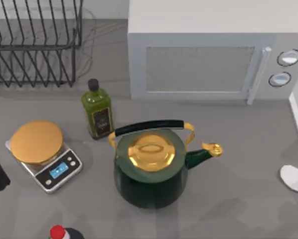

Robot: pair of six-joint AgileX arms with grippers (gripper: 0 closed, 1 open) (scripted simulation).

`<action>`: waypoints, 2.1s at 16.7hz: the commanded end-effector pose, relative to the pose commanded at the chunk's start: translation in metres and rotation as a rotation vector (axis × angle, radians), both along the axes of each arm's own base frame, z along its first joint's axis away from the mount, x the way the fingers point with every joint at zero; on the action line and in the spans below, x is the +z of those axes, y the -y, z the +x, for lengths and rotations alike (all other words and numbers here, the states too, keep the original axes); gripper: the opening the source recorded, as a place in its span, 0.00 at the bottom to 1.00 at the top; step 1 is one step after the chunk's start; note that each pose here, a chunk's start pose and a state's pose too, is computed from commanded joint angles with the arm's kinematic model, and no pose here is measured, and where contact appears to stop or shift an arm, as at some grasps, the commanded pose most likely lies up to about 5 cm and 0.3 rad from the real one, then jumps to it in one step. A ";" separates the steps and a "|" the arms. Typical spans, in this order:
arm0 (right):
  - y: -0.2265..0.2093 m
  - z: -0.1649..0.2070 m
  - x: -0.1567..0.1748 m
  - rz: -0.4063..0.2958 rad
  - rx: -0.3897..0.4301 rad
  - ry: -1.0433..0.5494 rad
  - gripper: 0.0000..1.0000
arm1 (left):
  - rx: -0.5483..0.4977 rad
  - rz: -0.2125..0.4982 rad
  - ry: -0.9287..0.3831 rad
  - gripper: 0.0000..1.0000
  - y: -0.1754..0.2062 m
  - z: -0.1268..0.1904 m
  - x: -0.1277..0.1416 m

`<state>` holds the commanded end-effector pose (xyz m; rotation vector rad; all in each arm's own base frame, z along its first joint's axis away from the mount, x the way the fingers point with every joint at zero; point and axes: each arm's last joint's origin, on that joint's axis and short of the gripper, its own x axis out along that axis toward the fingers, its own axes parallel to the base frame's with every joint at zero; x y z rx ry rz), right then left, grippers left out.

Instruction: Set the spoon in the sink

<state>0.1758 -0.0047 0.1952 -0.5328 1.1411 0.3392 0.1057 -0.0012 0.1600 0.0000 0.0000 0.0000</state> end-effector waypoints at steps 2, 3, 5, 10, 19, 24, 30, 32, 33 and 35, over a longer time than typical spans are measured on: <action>0.001 0.015 0.000 -0.023 0.076 -0.152 1.00 | 0.000 0.000 0.000 1.00 0.000 0.000 0.000; 0.001 0.022 0.000 -0.030 0.111 -0.216 1.00 | 0.000 0.000 0.000 1.00 0.000 0.000 0.000; 0.002 0.034 -0.001 -0.036 0.171 -0.318 1.00 | 0.000 0.000 0.000 1.00 0.000 0.000 0.000; 0.003 0.044 -0.002 -0.036 0.220 -0.399 1.00 | 0.000 0.000 0.000 1.00 0.000 0.000 0.000; 0.003 0.049 -0.040 -0.036 0.219 -0.400 1.00 | 0.000 0.000 0.000 1.00 0.000 0.000 0.000; 0.003 0.047 -0.092 -0.037 0.220 -0.393 1.00 | 0.000 0.000 0.000 1.00 0.000 0.000 0.000; 0.004 0.044 -0.102 -0.036 0.220 -0.399 1.00 | 0.000 0.000 0.000 1.00 0.000 0.000 0.000; 0.004 0.044 -0.102 -0.036 0.220 -0.399 0.85 | 0.000 0.000 0.000 1.00 0.000 0.000 0.000; 0.004 0.044 -0.102 -0.036 0.220 -0.399 0.77 | 0.000 0.000 0.000 1.00 0.000 0.000 0.000; 0.004 0.044 -0.102 -0.036 0.220 -0.399 0.62 | 0.000 0.000 0.000 1.00 0.000 0.000 0.000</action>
